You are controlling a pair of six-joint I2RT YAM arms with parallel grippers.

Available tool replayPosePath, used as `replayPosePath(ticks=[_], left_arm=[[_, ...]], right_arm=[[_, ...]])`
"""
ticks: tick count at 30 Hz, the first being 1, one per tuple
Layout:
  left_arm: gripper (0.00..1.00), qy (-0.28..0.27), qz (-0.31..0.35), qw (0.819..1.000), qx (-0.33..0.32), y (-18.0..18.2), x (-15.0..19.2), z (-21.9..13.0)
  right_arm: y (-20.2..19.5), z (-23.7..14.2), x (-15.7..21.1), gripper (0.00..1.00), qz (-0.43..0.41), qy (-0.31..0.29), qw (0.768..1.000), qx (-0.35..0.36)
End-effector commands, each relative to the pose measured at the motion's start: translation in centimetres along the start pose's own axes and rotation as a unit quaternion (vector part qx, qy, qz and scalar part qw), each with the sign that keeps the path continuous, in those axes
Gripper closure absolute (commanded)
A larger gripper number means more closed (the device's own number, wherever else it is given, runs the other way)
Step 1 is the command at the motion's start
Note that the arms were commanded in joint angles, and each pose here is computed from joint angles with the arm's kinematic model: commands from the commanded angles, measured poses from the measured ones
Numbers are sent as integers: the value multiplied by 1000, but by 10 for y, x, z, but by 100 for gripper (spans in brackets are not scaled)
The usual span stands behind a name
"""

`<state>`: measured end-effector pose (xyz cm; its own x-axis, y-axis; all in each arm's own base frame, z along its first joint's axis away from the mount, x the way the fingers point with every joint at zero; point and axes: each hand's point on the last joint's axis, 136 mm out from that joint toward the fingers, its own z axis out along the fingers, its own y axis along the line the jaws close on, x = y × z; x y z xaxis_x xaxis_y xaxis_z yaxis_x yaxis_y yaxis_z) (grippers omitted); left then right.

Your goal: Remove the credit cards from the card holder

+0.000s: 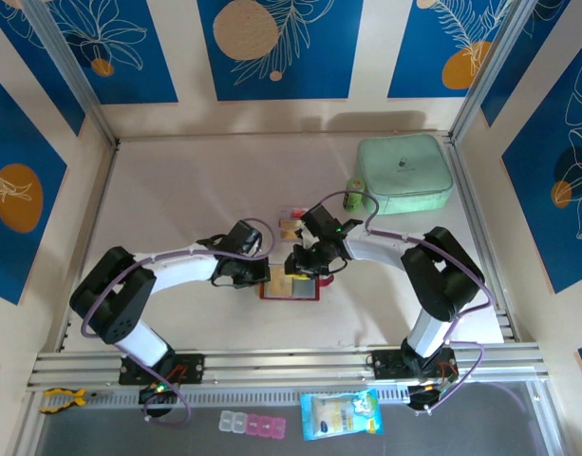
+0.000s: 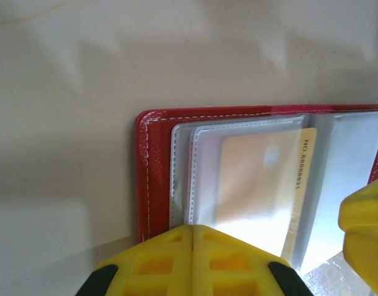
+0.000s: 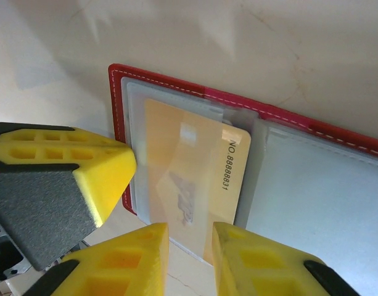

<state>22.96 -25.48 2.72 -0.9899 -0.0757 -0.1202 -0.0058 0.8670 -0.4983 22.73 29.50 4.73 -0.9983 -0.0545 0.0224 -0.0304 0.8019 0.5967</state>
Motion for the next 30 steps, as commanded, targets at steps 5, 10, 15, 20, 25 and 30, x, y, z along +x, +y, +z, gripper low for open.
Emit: replayPosePath(ticks=[5,10,15,20,25,30], left_arm=[[99,21,-2,1000,-7,10,14,7],[99,23,-6,1000,-10,15,20,3],[99,22,-8,1000,-8,14,21,-2],[99,12,-5,1000,-2,6,15,-9],[98,7,-2,1000,17,-10,9,-15],[98,18,0,1000,25,-16,16,-5]], right_arm=[[-8,8,7,74,19,18,1000,-5],[-12,13,10,74,24,24,999,-2],[-19,18,12,73,29,29,999,5],[-19,22,14,73,30,33,999,-5],[-19,24,14,73,32,35,999,-13],[-18,24,13,73,32,34,999,-17]])
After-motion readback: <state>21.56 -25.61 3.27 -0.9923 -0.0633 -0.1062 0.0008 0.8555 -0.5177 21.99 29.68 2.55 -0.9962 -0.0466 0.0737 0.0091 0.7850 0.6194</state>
